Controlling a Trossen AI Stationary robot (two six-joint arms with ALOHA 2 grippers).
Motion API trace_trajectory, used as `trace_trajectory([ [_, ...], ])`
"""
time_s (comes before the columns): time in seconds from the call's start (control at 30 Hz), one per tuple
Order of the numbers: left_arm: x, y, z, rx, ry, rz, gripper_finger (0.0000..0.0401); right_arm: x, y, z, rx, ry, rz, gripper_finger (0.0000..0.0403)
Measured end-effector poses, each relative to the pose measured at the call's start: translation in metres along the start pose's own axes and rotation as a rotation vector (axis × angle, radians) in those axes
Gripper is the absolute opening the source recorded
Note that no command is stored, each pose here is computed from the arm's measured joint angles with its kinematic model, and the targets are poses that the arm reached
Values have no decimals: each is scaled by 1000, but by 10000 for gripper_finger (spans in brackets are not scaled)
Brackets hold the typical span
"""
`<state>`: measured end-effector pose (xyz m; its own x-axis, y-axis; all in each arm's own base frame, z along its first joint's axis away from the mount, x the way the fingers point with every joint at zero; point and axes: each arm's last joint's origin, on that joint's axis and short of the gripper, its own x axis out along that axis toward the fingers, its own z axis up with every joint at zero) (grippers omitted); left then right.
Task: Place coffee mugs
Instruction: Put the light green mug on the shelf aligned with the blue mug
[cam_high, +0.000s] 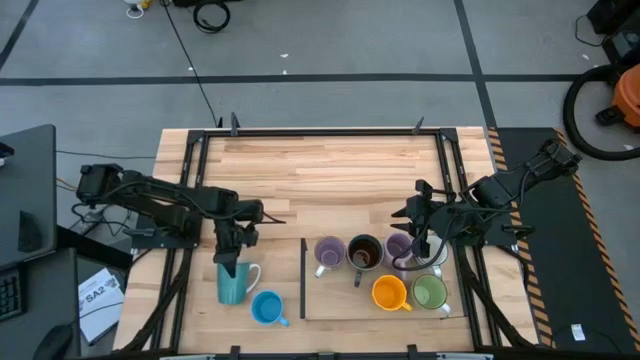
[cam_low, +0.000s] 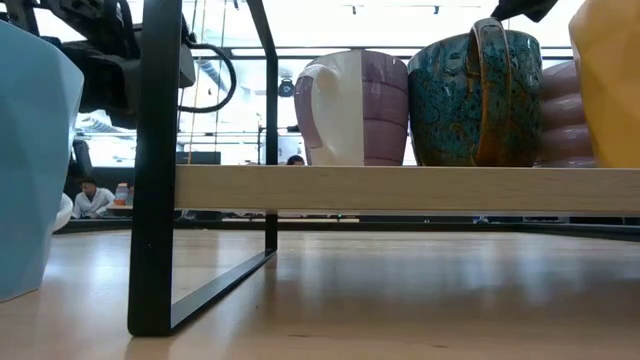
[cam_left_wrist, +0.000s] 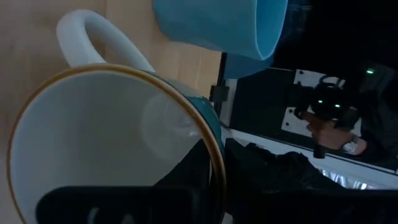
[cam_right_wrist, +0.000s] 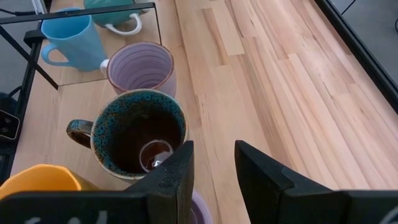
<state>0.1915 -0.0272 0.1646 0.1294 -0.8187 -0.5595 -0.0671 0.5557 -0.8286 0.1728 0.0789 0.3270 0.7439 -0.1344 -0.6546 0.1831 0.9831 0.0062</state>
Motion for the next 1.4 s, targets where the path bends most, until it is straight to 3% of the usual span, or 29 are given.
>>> trace_trajectory([
  [0.1, -6, -9, 2, 8, -27, 28, 36, 0, 0, 1, 4, -6, 3, 122],
  [0.5, -43, -56, 6, 61, -98, 322, 34, 0, 0, 1, 6, -9, 4, 122],
  [0.77, -66, -98, 12, 190, -182, 583, 34, 0, 1, 1, 11, -13, 7, 122],
  [1.07, -85, -138, 12, 317, -285, 793, 34, 0, 1, 1, 11, -14, 7, 122],
  [1.4, -97, -174, 10, 472, -362, 824, 34, 0, 1, 2, 13, -16, 8, 122],
])
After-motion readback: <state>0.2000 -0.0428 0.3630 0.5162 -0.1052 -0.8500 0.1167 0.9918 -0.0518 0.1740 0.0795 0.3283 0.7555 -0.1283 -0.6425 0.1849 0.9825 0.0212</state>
